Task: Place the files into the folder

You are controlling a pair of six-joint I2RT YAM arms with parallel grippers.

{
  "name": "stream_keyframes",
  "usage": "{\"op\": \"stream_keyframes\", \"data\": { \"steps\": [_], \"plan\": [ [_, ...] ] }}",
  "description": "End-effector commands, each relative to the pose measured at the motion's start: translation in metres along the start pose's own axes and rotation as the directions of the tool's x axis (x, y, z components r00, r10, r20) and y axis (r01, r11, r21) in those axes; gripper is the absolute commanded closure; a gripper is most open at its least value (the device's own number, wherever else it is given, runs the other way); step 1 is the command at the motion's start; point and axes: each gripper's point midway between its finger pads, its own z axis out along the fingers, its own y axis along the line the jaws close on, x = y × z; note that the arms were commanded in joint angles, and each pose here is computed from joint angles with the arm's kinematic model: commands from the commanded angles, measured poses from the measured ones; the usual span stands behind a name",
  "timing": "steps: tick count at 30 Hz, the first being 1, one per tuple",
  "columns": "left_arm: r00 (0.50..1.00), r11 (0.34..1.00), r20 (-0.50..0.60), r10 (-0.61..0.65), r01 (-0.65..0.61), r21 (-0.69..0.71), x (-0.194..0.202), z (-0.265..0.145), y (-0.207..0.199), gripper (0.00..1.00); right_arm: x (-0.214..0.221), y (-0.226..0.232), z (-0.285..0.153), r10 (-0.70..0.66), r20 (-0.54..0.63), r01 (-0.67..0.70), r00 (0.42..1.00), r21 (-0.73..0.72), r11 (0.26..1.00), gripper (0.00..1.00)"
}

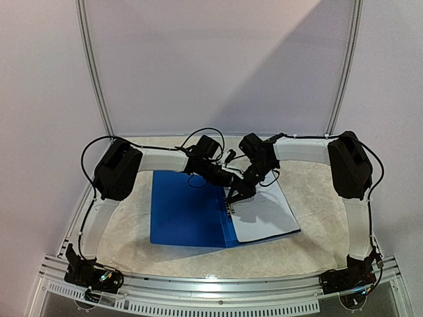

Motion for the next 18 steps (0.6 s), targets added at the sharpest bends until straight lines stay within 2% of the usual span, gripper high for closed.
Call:
{"op": "stream_keyframes", "data": {
  "steps": [1, 5, 12, 18],
  "plan": [
    [0.998, 0.999, -0.052, -0.033, 0.031, -0.027, 0.0153, 0.0058, 0.0186, 0.56, -0.0041, 0.0010, 0.0059, -0.005, 0.011, 0.005, 1.000, -0.017, 1.000, 0.86],
    [0.998, 0.999, -0.055, -0.032, 0.030, -0.027, 0.0161, 0.0057, 0.0187, 0.56, -0.0043, -0.0005, 0.0072, -0.001, 0.012, 0.001, 1.000, -0.017, 1.000, 0.92],
    [0.998, 0.999, -0.057, -0.032, 0.031, -0.026, 0.0169, 0.0071, 0.0201, 0.56, -0.0053, -0.0023, 0.0069, -0.007, 0.012, 0.007, 1.000, -0.010, 1.000, 0.93],
    [0.998, 0.999, -0.060, -0.033, 0.032, -0.027, 0.0175, 0.0068, 0.0203, 0.56, -0.0032, 0.0007, 0.0080, -0.027, 0.000, 0.027, 1.000, -0.021, 0.999, 1.00]
  ]
}}
